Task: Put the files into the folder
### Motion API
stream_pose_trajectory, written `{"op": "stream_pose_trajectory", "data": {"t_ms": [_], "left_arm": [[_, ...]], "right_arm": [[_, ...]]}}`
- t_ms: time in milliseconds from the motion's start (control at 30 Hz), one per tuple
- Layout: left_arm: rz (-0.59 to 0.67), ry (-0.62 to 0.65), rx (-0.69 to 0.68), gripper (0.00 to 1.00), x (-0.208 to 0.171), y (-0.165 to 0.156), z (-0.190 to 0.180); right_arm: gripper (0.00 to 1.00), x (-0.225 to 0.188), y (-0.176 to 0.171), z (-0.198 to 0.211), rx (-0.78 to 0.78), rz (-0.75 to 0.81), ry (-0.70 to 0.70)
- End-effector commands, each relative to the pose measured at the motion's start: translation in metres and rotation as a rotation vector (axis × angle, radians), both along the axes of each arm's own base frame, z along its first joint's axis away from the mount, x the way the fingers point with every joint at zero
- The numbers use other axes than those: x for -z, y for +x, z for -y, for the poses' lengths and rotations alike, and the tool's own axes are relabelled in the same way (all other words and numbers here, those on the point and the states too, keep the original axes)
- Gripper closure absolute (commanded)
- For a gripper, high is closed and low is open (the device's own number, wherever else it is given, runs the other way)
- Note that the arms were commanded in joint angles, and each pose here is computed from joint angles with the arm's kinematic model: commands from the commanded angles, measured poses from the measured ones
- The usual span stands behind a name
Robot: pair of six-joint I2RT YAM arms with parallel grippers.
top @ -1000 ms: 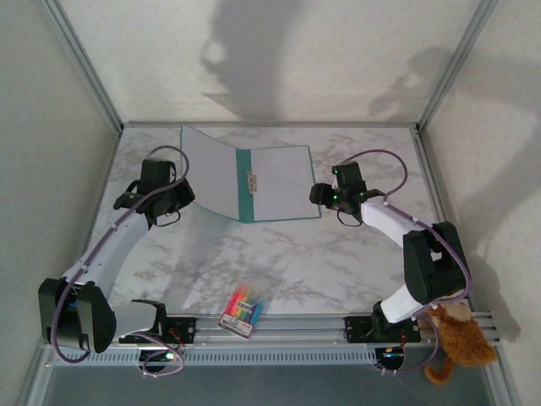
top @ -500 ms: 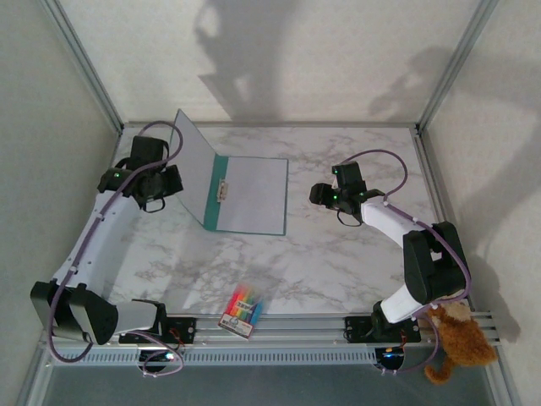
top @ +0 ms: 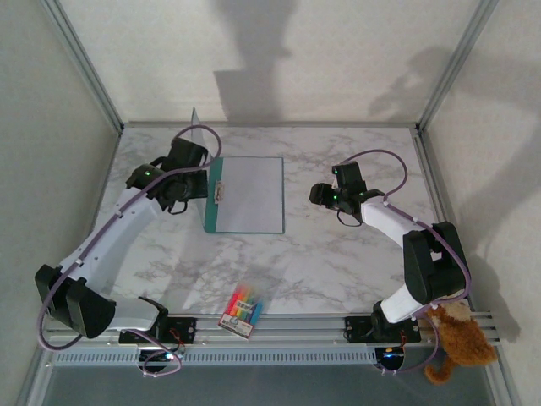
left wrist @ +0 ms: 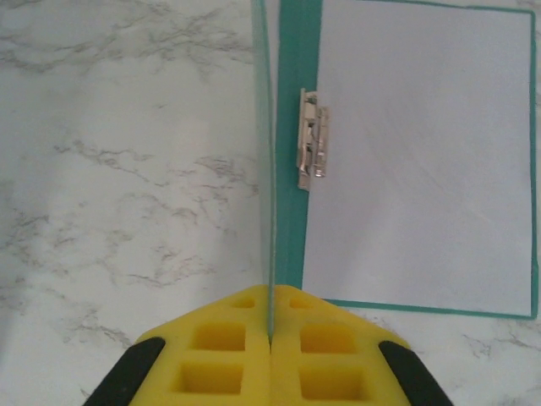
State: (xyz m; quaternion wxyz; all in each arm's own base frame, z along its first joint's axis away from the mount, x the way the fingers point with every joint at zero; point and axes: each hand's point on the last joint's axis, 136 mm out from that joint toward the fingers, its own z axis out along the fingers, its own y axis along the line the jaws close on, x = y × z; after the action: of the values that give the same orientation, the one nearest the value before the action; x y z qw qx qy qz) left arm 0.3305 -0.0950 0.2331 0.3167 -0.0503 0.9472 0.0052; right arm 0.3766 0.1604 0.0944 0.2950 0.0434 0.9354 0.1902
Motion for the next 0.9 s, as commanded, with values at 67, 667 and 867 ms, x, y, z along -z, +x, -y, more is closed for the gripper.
{"op": "stream_pose_trajectory", "data": {"t_ms": [67,667,867], "left_arm": [[-0.013,0.011,0.036,0.95,0.001,-0.001,0.025],[-0.042,-0.100,0.201,0.89,0.024,0.000,0.118],[-0.064,-0.110,0.244,0.87,0.037,0.001,0.141]], "right_arm": [[0.37,0.000,0.002,-0.002,0.001,-0.015,0.010],[0.37,-0.002,0.000,-0.001,0.003,-0.026,0.002],[0.37,-0.001,0.000,0.000,0.004,-0.034,-0.003]]}}
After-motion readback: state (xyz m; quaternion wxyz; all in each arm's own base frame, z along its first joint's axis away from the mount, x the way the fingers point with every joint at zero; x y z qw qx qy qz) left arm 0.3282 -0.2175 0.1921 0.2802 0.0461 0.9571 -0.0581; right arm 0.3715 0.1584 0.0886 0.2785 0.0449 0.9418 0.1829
